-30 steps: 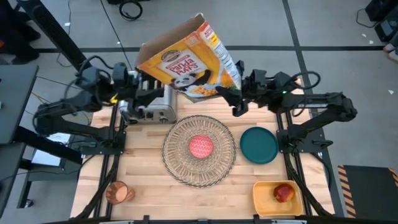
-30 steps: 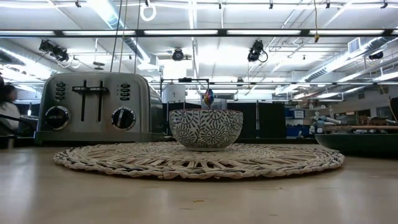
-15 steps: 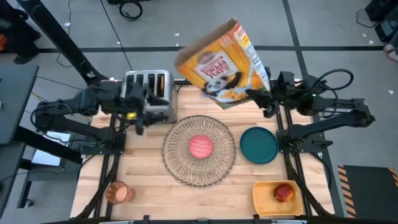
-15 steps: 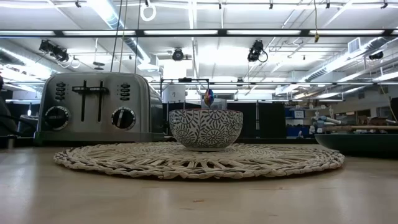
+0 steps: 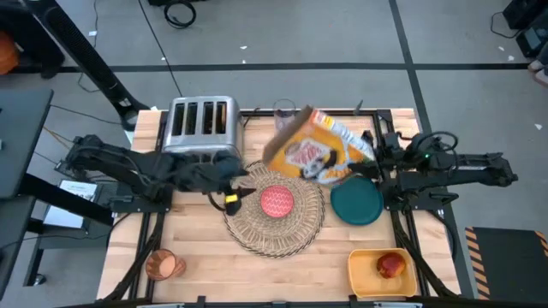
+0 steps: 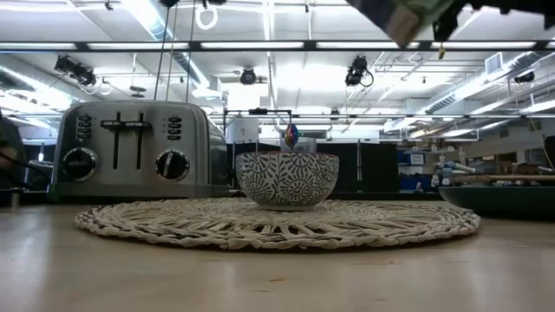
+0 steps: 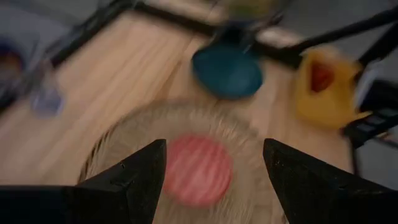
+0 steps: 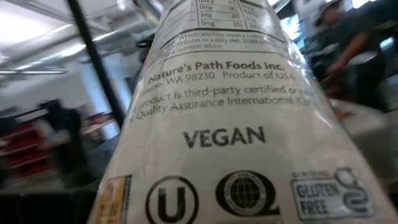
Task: Arrange a breakfast setting
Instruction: Pour the cereal into the red bowl
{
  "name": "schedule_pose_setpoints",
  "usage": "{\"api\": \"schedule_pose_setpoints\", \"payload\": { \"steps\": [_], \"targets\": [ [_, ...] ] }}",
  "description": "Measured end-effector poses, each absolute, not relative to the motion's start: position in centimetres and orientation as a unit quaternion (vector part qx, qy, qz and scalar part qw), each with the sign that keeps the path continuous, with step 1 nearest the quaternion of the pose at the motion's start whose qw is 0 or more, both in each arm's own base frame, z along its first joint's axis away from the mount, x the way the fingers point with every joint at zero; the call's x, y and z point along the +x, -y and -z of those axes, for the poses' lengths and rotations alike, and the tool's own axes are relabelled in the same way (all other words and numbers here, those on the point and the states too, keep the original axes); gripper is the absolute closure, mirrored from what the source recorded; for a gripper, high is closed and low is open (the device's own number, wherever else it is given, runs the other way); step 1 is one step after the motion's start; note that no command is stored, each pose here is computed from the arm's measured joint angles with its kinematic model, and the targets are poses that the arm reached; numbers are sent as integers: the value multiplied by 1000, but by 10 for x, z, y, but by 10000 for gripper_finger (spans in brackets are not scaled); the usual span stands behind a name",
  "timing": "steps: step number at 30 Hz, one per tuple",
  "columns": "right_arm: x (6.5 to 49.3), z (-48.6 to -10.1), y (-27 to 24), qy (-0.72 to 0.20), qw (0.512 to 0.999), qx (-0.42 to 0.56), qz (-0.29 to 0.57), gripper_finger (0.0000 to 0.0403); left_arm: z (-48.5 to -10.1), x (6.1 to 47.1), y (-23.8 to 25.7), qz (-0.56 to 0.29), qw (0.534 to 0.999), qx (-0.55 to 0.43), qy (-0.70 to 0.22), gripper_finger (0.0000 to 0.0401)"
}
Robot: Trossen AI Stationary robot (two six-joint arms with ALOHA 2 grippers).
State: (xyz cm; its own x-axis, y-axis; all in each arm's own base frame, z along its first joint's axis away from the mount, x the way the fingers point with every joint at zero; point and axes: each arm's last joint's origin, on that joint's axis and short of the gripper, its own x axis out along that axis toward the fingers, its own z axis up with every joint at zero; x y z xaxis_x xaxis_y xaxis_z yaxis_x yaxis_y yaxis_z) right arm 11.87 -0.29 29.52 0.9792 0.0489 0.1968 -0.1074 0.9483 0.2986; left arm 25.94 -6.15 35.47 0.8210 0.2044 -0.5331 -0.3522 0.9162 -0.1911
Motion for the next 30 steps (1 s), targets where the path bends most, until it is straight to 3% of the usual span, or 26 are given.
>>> {"api": "schedule_pose_setpoints", "payload": {
  "steps": [9, 20, 30],
  "targets": [
    [101, -266, 0, 7, 984, 167, -59, 151, -308, 265, 76, -241, 872, -190, -383, 127],
    [93, -245, 0, -88, 988, 120, -46, 151, -284, 273, 95, -276, 841, -231, -404, 127],
    [93, -244, 1, -120, 990, 69, -30, 153, -249, 298, 111, -292, 829, -236, -414, 127]
  ]
}}
